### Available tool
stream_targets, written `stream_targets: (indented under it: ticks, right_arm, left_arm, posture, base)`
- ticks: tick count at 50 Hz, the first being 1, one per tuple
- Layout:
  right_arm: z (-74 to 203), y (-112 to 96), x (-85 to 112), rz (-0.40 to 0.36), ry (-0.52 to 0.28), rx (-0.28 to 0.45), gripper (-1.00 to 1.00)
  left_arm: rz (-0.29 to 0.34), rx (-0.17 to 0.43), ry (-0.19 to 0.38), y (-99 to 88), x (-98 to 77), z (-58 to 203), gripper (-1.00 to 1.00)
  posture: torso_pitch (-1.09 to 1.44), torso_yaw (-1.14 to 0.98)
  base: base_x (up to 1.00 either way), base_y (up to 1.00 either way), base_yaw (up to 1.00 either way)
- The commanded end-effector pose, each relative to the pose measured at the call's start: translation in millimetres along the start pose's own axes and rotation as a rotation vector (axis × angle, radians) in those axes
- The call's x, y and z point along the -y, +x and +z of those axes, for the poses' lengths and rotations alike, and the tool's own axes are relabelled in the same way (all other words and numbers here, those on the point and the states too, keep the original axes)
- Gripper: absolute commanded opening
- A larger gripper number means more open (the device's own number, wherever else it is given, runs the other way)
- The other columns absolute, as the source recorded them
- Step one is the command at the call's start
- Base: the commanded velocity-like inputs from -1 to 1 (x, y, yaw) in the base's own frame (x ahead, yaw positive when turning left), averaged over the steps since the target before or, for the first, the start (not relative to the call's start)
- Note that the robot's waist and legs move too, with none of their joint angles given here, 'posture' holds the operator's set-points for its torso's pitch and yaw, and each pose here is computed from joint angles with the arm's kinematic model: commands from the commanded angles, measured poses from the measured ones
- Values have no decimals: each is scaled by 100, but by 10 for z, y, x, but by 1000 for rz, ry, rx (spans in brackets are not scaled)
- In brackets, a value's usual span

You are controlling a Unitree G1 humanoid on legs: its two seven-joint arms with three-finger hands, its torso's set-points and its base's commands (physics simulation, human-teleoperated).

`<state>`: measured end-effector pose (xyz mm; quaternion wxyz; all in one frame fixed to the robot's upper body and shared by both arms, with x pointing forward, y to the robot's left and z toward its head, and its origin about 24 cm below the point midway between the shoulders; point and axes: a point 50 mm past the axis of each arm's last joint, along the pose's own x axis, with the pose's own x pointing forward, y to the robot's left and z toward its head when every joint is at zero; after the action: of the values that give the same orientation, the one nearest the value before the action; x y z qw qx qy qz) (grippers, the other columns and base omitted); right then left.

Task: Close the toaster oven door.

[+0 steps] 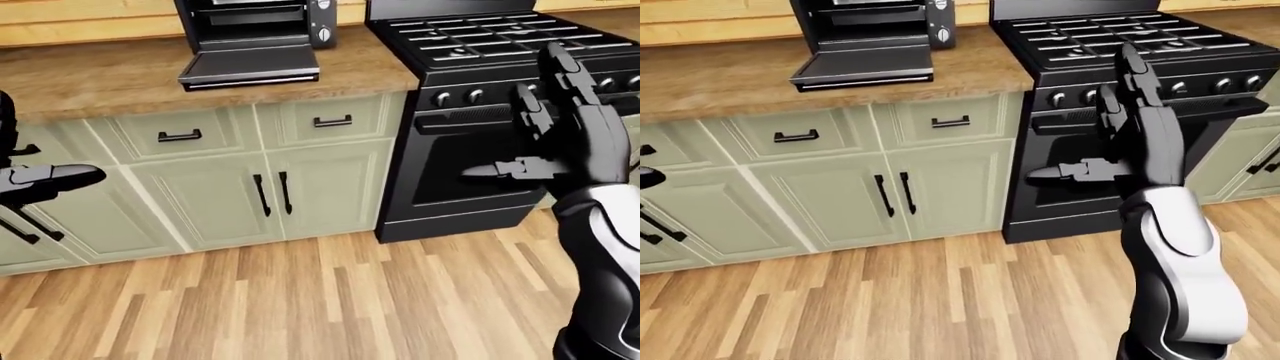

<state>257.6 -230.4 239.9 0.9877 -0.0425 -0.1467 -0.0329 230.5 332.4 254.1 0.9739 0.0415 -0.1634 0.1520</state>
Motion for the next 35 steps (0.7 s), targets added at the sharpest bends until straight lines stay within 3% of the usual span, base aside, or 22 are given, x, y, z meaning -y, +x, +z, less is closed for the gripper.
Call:
stream_targets:
  ticks: [1,35]
  right_arm:
    - [134,-5,-23,14,-9,77,100]
    - [184,-12,-32,28,-16,85,100]
  left_arm:
    - [13,81,21,-9,-26,165,100]
    - [14,85,16,-10,-24,199,100]
  posture:
    - [0,0]
    - [0,0]
  base:
    - [8,0,0]
    - [13,2,0]
